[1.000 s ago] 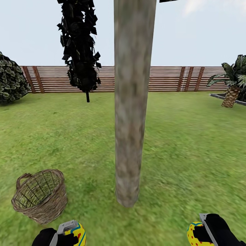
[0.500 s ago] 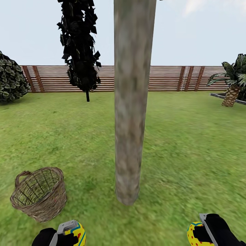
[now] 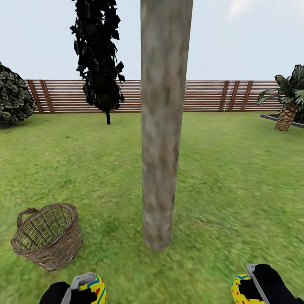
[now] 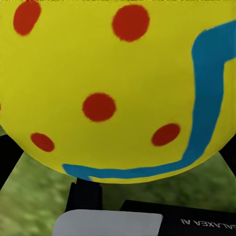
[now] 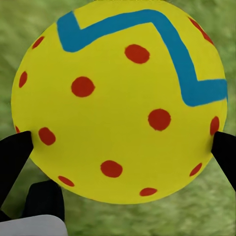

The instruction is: Take the three Easter eggs out of the wicker basket on the lawn in the garden, then place them on the lawn next to a single tree (choose any tree) so that all three eggs are next to the same tree and none are left in the basket.

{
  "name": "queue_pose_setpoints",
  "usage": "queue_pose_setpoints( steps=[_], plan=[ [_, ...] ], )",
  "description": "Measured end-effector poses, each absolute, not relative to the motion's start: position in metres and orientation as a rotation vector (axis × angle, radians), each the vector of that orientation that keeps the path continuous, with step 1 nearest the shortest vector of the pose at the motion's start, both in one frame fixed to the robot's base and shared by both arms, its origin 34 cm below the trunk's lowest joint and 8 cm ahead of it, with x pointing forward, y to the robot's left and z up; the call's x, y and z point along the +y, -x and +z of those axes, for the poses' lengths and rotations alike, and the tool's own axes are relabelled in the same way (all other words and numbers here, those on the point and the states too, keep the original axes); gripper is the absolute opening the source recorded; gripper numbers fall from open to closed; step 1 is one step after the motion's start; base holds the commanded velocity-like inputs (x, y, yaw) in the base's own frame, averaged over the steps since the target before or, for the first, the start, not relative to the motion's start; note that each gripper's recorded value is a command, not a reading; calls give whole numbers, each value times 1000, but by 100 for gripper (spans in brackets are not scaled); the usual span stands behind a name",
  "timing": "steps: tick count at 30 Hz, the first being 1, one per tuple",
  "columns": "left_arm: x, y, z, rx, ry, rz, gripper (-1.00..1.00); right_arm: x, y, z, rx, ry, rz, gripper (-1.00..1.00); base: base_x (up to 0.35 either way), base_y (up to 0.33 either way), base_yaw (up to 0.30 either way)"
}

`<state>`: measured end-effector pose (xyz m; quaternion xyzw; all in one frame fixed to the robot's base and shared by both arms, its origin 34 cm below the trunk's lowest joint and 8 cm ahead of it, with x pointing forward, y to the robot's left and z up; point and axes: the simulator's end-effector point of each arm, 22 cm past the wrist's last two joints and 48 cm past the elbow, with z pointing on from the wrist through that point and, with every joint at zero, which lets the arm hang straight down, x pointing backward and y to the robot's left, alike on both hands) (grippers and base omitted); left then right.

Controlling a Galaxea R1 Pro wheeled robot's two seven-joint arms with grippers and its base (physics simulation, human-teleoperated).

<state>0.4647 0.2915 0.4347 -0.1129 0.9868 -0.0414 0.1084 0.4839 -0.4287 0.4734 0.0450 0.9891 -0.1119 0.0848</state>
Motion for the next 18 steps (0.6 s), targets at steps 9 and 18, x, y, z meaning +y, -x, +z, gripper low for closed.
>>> queue_pose_setpoints(
  steps=[9, 18],
  plan=[
    [290, -460, 414, 2909, 331, -123, -100, -429, -477, 450, 2963, -135, -334, -100, 0, 0, 0],
    [290, -456, 395, 2909, 331, -123, -100, -429, -471, 430, 2971, -136, -334, -100, 0, 0, 0]
  ],
)
